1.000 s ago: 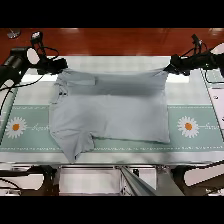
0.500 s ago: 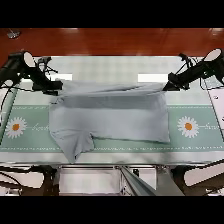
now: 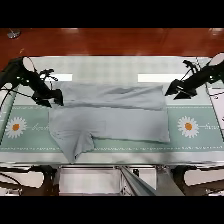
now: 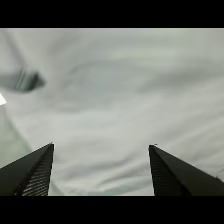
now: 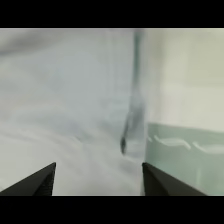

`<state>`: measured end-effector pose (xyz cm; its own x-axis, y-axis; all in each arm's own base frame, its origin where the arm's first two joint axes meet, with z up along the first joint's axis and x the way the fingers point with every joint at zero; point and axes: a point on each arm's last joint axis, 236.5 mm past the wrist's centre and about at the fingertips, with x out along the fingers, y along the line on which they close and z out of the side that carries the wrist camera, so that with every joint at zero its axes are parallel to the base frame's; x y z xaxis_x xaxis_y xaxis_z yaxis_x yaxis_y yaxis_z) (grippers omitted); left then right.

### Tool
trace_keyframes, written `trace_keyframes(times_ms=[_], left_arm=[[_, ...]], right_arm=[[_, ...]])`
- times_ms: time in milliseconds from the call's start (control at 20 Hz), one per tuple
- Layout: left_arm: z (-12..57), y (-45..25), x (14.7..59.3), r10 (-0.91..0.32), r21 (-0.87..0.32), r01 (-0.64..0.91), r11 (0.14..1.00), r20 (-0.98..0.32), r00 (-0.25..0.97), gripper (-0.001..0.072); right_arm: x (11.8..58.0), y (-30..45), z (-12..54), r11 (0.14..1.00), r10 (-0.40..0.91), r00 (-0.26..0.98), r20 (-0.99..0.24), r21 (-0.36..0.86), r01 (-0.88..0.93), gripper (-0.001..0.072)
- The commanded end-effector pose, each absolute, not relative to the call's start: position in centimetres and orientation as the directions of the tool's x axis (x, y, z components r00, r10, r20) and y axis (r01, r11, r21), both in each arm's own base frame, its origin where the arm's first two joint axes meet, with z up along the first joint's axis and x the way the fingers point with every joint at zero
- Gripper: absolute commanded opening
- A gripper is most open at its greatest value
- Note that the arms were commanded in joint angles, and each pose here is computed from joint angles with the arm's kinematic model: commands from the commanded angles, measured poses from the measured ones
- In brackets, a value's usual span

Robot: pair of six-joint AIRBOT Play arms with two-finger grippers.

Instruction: Fold the shirts.

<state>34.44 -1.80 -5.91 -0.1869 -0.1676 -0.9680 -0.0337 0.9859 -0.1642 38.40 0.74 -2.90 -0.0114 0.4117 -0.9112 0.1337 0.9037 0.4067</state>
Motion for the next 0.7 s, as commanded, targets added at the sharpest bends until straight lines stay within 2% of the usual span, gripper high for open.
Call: trace_keyframes(times_ms=[0, 100, 200, 300, 350, 400, 450, 650], left_arm=[[-3.8, 0.3, 31.8, -0.179, -0.168, -0.077, 0.983, -0.971, -0.16, 0.0701], [-4.0, 2.2, 28.6, -0.195, -0.176, -0.155, 0.972, -0.973, -0.122, 0.0701], [-5.3, 2.5, 24.6, -0.297, -0.269, -0.285, 0.92, -0.953, -0.061, 0.0701], [-6.3, 0.8, 22.5, -0.457, -0.442, -0.422, 0.792, -0.887, 0.072, 0.0701], [-6.5, -0.5, 22.0, -0.535, -0.536, -0.48, 0.694, -0.831, 0.154, 0.0701], [-6.7, -1.8, 21.3, -0.589, -0.602, -0.51, 0.615, -0.78, 0.21, 0.0701], [-7.2, -2.4, 20.6, -0.608, -0.624, -0.524, 0.58, -0.76, 0.231, 0.0701], [-9.2, -4.0, 18.3, -0.617, -0.594, -0.555, 0.582, -0.767, 0.174, 0.0701]], right_arm=[[36.7, -3.2, 0.0, 0.921, 0.338, 0.106, -0.935, 0.352, 0.168, 0.0619], [35.1, -4.4, 1.1, 0.892, 0.348, 0.229, -0.909, 0.397, 0.217, 0.0619], [32.7, -4.0, 1.0, 0.854, 0.387, 0.298, -0.872, 0.461, 0.24, 0.0618], [30.1, -2.3, 0.0, 0.816, 0.427, 0.333, -0.841, 0.517, 0.26, 0.0618], [29.2, -1.4, -0.7, 0.804, 0.437, 0.344, -0.831, 0.532, 0.265, 0.0618], [28.8, -0.4, -1.2, 0.777, 0.455, 0.369, -0.81, 0.564, 0.279, 0.0618], [28.4, 0.5, -1.5, 0.755, 0.477, 0.384, -0.79, 0.593, 0.281, 0.0618], [27.2, 2.6, -2.8, 0.706, 0.544, 0.372, -0.752, 0.65, 0.282, 0.0618]])
